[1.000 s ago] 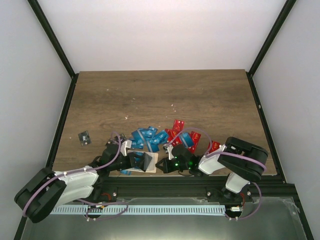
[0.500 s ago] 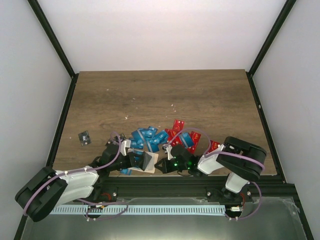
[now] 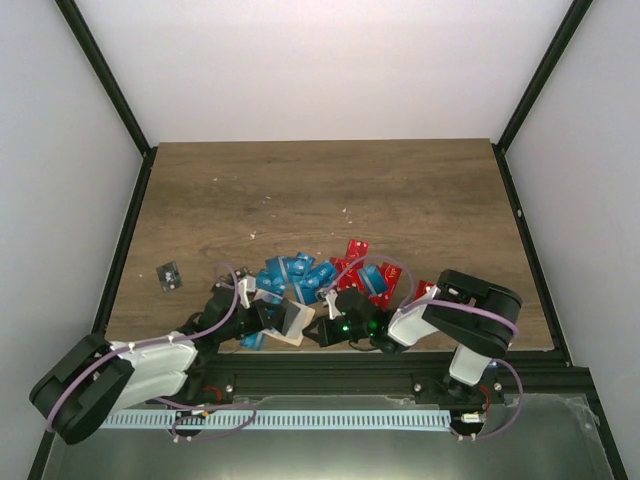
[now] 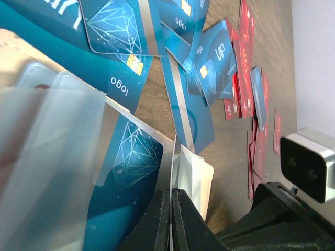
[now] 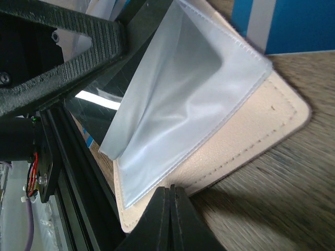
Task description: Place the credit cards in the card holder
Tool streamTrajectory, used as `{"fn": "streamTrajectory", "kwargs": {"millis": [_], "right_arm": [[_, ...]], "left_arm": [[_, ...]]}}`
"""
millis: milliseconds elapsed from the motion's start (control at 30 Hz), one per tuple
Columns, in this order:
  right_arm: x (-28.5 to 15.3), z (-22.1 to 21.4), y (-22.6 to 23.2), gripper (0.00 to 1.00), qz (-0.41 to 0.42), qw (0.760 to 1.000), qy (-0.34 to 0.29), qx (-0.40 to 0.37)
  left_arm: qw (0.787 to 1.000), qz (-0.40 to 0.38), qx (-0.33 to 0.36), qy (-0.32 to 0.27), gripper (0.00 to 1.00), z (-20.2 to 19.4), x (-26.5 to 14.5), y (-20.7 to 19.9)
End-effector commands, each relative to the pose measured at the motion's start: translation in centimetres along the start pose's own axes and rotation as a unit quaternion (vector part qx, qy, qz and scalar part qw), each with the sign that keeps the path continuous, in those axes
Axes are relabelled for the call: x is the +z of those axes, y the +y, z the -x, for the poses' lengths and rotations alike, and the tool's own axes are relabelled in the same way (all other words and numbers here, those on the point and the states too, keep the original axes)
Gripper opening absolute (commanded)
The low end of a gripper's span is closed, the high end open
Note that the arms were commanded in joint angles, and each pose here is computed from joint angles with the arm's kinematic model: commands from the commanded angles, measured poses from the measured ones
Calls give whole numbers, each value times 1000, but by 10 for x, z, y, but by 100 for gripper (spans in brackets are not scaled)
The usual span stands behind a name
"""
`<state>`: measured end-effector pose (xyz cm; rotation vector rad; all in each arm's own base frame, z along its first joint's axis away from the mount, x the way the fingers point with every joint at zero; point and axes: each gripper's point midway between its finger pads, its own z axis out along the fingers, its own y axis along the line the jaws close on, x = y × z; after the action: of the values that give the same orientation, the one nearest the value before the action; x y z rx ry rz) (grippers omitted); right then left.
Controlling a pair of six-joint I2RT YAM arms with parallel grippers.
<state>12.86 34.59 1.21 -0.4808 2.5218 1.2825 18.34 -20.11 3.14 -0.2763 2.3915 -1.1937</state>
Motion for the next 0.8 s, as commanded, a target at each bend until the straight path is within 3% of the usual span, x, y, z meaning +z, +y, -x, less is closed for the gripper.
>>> {"fn": "streamTrajectory", "kwargs": {"millis": [0, 500, 767], "right_arm": [[-14, -88, -88, 1, -165, 975, 138, 56], [-9, -81, -84, 1, -167, 975, 135, 50], [-14, -79, -86, 1, -179, 974, 132, 45]], "left_arm": [[999, 31, -30, -26, 4, 2, -5, 20], [1000, 17, 2, -4, 4, -8, 2, 21], [994, 59, 92, -12, 4, 4, -3, 21]]}}
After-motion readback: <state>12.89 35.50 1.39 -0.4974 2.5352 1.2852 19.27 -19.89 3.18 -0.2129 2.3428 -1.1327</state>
